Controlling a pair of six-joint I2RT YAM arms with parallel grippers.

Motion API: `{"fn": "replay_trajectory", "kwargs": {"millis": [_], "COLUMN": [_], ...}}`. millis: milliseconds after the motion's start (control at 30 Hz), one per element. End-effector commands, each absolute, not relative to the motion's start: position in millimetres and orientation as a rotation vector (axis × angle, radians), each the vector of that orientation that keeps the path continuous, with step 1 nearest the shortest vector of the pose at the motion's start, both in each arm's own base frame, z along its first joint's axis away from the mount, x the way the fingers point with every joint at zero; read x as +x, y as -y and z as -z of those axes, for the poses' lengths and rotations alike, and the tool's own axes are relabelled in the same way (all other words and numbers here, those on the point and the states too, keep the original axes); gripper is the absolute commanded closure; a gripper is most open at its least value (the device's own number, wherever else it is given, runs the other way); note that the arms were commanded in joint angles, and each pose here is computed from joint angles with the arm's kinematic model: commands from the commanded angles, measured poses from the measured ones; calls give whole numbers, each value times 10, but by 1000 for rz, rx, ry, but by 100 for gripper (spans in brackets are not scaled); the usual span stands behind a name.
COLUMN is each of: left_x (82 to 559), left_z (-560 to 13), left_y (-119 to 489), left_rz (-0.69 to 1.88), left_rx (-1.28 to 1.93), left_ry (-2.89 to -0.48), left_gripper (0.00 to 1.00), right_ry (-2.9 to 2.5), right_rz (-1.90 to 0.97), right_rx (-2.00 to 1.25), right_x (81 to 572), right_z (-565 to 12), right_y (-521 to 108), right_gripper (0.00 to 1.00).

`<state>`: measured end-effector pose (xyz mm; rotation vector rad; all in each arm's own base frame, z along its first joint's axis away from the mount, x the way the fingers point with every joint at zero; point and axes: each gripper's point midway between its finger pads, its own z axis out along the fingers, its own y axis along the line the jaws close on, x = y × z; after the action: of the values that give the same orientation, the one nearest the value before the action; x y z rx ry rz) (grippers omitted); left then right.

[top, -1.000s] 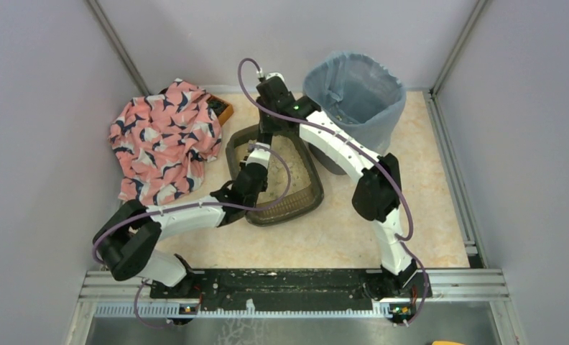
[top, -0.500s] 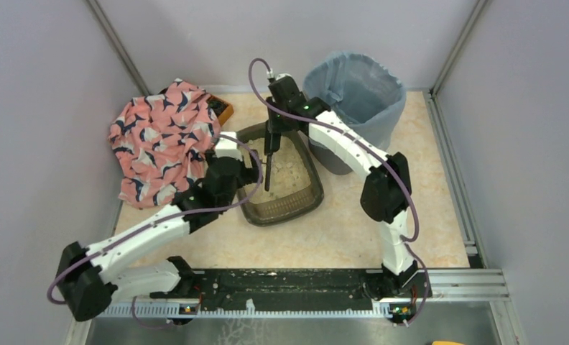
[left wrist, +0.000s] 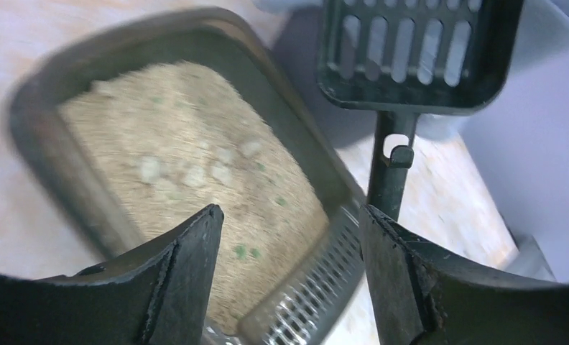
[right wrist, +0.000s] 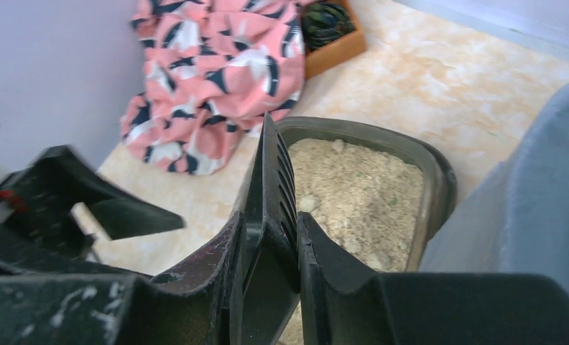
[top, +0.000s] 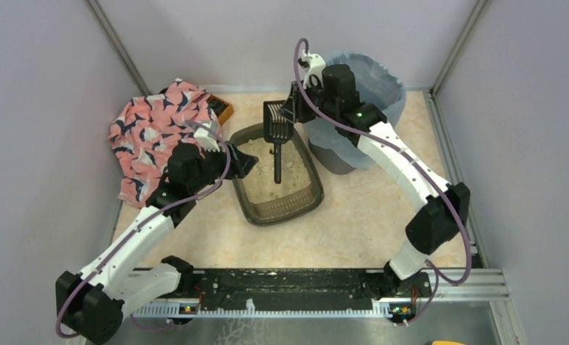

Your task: Clean the litter box

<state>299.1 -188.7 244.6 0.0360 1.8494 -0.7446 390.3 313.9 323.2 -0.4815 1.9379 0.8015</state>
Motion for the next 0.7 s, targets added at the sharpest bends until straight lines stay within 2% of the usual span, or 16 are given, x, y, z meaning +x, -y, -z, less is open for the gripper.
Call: {"fn": "replay_trajectory", "kwargs": {"millis": [0,200,400,667], "left_x": [2616,2360,2102,2157], "left_z": [-2918,-3146,-3027,-2850], "left_y": [2414,2603,2707,2710], "left_rz": [1127,1316,1459,1441], "left_rx": [367,529,692,673], "left_ry": [-1735,-1629,-1623,-1652], "left_gripper": [26,28,31,30], "right_ry": [-1712,-1691,-1684,-1648], "right_rz": [-996,-1033,-1097,-1148], "right_rx": [-587,-629,-651,-675], "right_x": [3586,3460,3391,3234], "right_z": [-3849,-3919,-3935,-4069], "right_y": [-3113,-3116,-3177,-3179], "right_gripper": [100,100,100,100]}}
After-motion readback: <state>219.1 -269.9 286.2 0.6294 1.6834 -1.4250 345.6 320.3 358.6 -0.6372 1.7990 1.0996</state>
